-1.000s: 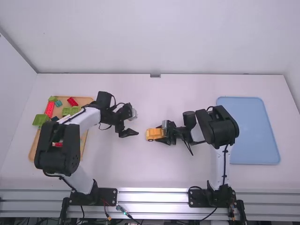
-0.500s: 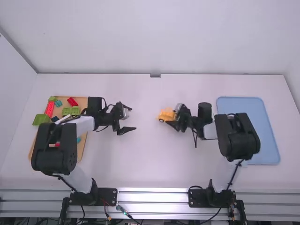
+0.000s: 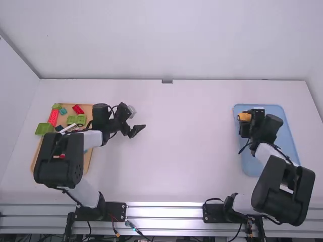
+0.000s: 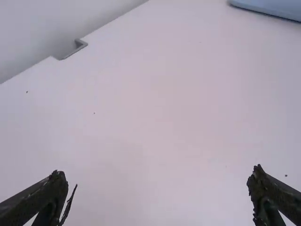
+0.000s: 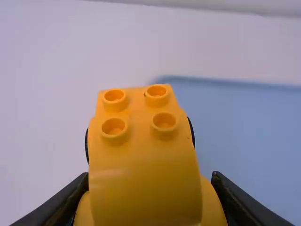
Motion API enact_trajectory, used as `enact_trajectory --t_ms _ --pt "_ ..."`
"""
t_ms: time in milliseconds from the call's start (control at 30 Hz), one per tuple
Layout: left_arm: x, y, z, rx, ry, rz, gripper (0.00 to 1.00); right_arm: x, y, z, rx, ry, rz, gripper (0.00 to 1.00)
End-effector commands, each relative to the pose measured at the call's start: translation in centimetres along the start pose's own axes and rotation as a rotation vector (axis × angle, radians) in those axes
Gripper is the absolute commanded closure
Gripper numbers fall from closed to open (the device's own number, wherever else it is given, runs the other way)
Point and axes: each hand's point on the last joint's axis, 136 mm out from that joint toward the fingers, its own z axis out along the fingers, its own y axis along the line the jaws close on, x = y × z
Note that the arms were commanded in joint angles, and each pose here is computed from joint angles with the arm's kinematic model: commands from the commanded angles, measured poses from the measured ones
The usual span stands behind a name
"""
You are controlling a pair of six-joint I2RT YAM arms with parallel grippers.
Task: Assemble lego blocks to make yellow taxi
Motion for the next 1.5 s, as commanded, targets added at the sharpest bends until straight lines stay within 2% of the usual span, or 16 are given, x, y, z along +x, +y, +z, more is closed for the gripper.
enact_trajectory --t_ms 0,100,233,300,400,600,667,733,1000,1100,1267,1467 --pt "0.0 0.1 0.0 -0.017 0.008 -0.045 0.01 2.1 -3.3 -0.6 0.116 0.049 0.097 0.47" --pt "0.4 2.3 -0.1 -0.129 0.046 -0.174 0.01 3.9 -4.8 -0.6 0.146 0.086 0.152 0.47" --pt "1.4 4.5 -0.6 -0.259 0.103 -0.279 0.01 6.1 -5.1 0.2 0.143 0.144 0.186 0.47" --pt "1.6 4.6 -0.6 -0.264 0.117 -0.286 0.01 6.9 -4.8 0.6 0.137 0.171 0.191 0.46" --pt "1.6 4.5 -0.6 -0.262 0.118 -0.288 0.01 8.1 -5.1 0.9 0.16 0.208 0.196 0.37" --pt "1.9 4.8 -0.7 -0.287 0.125 -0.321 0.01 8.3 -5.5 0.7 0.194 0.224 0.19 0.28" --pt "2.6 6.2 -1.3 -0.388 0.135 -0.443 0.01 8.4 -5.2 0.8 0.186 0.229 0.186 0.19" --pt "3.1 6.8 -1.6 -0.436 0.143 -0.49 0.01 8.4 -5.0 0.8 0.183 0.231 0.183 0.01" --pt "2.6 6.1 -0.6 -0.444 0.177 -0.473 0.01 7.3 -4.4 -0.1 0.184 0.228 0.177 0.01" --pt "2.6 6.1 -0.2 -0.519 0.266 -0.453 0.01 6.2 -4.6 -1.4 0.23 0.237 0.192 0.01" --pt "1.0 4.9 1.1 -0.563 0.358 -0.393 0.01 3.7 -2.8 -3.3 0.197 0.232 0.156 0.01" --pt "-1.6 3.2 2.9 -0.511 0.341 -0.365 0.01 1.1 -0.6 -4.6 0.163 0.166 0.138 0.01"
